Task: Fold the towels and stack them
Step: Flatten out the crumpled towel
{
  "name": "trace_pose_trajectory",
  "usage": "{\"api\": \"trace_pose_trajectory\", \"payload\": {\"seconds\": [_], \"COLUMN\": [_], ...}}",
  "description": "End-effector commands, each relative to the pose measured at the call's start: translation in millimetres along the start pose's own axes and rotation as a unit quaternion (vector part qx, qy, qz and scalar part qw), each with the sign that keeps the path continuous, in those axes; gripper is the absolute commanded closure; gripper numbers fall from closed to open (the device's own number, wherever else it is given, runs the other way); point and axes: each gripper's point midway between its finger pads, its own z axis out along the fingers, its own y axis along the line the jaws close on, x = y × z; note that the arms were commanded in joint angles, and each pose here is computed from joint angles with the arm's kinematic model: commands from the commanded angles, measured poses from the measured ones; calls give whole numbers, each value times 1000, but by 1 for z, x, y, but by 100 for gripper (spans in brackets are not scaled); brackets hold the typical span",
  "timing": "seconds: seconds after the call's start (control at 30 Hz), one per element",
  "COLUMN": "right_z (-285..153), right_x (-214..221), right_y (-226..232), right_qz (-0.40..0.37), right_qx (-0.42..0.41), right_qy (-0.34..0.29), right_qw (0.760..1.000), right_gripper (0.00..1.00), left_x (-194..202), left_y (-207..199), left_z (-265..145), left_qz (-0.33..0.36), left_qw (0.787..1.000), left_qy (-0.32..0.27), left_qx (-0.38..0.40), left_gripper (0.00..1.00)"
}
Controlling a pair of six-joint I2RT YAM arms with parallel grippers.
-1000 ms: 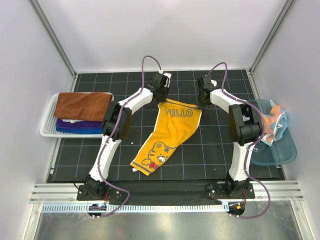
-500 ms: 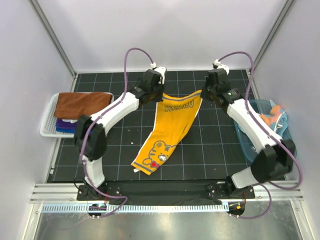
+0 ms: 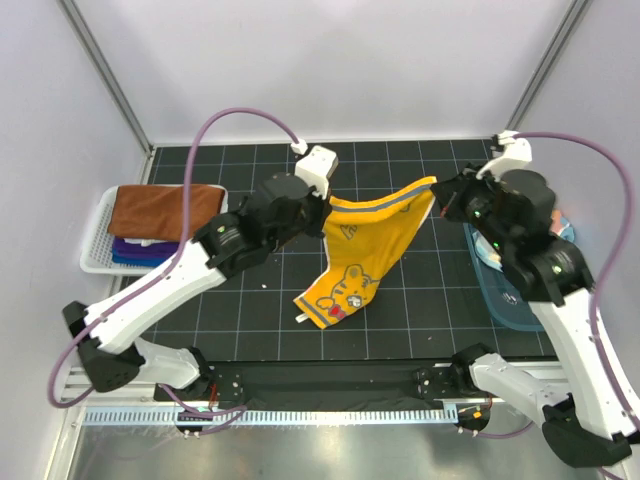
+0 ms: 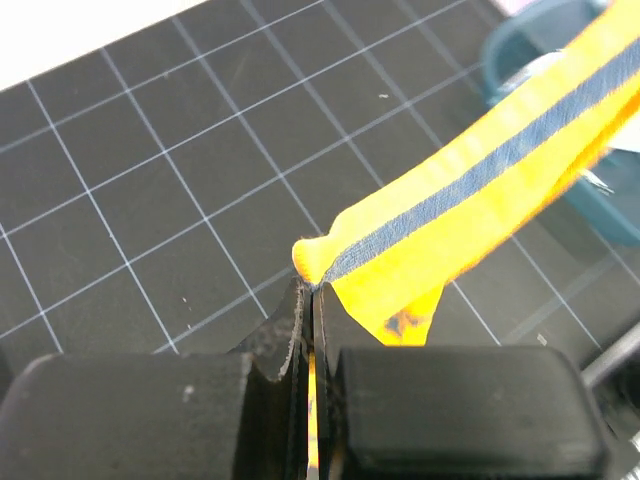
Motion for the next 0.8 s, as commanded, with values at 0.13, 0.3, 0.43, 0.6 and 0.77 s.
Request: {"api": "trace_pose_trajectory", "payload": {"seconds": [0.13,0.3,0.43,0.6,0.77], "right_z": [-81,-117,-132,-152,-168], "right_x": [-58,-79,-88,-95,-99], "right_y": [37,53,57,63,67], "right_qz": [-18,-28,-42,-48,-53], "right_qx": [-99,-144,-157,-181,-197], "right_qy": [-68,-95,-107,-124,-130], "right_qw": [993,985,981,975,970], "right_gripper": [99,99,99,99,99], "left_x": [-53,-65,-77,-88,-96], "left_y": [-9,-20,-29,-39,-46], "left_z": [-92,-125,-148,-170,-190], "left_qz": [15,37,45,40,33], "left_qw": [997,995,991,984,976], "left_qy": [-68,-67,-79,-97,-113], "left_qx": [27,64,97,143,183], "left_gripper": [100,100,100,100,100]}}
